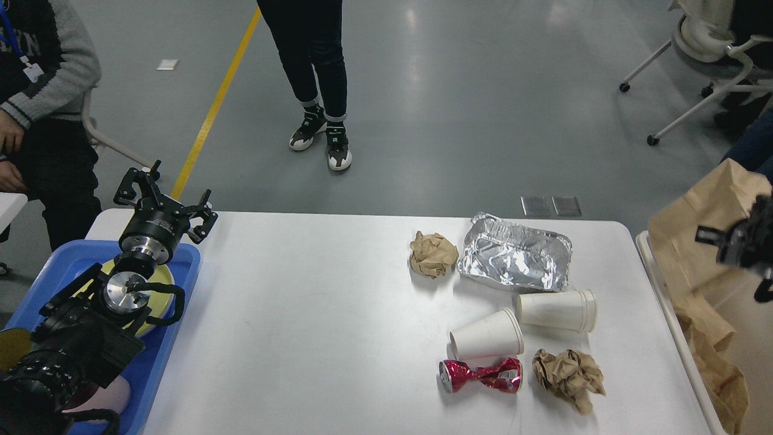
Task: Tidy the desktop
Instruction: 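Open the right gripper to drop the bag into the bin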
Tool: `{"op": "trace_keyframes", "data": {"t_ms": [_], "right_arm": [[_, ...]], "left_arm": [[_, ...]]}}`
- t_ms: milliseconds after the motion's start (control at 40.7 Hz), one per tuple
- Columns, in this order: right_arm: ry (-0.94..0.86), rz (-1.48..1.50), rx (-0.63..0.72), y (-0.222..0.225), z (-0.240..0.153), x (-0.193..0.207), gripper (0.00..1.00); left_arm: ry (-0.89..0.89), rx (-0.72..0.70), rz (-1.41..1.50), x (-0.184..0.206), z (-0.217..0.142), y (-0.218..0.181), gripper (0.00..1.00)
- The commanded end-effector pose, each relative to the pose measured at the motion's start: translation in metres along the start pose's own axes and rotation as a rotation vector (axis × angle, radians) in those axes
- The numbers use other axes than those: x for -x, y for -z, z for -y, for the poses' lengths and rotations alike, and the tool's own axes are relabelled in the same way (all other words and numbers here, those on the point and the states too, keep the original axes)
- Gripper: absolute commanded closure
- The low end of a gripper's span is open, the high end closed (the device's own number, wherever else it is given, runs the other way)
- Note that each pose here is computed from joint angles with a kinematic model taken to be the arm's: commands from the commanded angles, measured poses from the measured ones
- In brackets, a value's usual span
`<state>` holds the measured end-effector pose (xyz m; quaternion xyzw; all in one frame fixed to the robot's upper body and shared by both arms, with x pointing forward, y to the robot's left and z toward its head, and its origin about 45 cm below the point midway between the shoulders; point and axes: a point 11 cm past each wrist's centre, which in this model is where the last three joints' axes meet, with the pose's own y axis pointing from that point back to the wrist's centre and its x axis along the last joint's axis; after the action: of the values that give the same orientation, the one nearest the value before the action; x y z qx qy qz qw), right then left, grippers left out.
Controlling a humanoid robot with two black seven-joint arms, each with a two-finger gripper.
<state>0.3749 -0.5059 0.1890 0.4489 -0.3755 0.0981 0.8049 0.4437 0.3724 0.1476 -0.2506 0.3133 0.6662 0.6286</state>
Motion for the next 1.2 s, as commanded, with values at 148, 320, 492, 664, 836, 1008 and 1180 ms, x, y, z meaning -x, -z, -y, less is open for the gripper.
{"op": "trace_keyframes", "data": {"t_ms": [148,320,492,664,836,1008,1180], "right_arm": [[-0.087,0.040,0.118,-0.034,0.042,0.067,1.00],[-0.112,0.057,0.108,-0.039,0.057,0.095,1.00],[-0.102,0.144,0.092,-0.032,0.058,0.105,0.10],[-0.094,0.194,0.084,-0.026,0.058,0.107,0.00],[-0.091,0.194,0.084,-0.026,0.058,0.108,0.00],[-0.091,0.196,0.082,-0.026,0.058,0.108,0.00],[-0.089,0.218,0.059,-0.013,0.057,0.105,0.00]], "left_arm": [[0.003,0.000,-0.001,0.000,0.000,0.000,0.02],[0.003,0.000,-0.001,0.000,0.000,0.000,0.02],[0.003,0.000,-0.001,0.000,0.000,0.000,0.02],[0.003,0.000,-0.001,0.000,0.000,0.000,0.02],[0.003,0.000,-0.001,0.000,0.000,0.000,0.02],[0.003,0.000,-0.001,0.000,0.000,0.000,0.02],[0.003,0.000,-0.001,0.000,0.000,0.000,0.02]]}}
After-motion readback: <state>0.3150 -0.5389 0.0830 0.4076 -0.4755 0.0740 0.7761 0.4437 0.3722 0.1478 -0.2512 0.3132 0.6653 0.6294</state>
